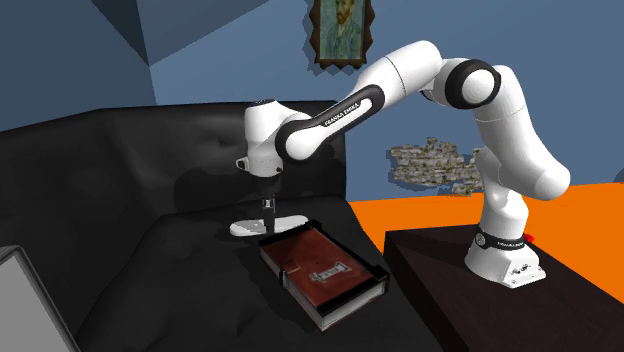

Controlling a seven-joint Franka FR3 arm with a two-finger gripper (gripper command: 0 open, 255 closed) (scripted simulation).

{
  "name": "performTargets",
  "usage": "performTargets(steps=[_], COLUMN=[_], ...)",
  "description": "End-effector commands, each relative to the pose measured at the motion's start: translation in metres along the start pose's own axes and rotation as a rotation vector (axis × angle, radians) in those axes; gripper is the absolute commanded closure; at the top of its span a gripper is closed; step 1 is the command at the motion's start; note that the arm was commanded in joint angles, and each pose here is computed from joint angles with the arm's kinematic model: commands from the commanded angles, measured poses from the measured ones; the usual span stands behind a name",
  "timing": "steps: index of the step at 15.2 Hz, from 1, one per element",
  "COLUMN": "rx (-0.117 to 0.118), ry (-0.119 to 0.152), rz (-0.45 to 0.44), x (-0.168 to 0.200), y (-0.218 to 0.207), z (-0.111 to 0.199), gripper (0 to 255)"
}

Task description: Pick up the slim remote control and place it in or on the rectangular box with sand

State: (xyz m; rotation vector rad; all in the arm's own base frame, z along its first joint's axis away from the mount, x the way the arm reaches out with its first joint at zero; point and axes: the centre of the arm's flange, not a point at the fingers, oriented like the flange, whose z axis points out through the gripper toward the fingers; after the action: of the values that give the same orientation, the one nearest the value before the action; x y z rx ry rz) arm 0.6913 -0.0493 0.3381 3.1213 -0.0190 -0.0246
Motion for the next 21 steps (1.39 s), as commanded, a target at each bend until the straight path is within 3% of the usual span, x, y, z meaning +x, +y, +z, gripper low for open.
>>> performTargets(steps=[1, 3, 21], rx=[0.000, 0.000, 0.000], ry=[0.000, 0.001, 0.001], rz=[0.000, 0.000, 0.000], x=[0.000, 0.000, -0.001], y=[0.000, 0.000, 0.002], z=[0.000, 0.000, -0.095], gripper=[255, 255, 255])
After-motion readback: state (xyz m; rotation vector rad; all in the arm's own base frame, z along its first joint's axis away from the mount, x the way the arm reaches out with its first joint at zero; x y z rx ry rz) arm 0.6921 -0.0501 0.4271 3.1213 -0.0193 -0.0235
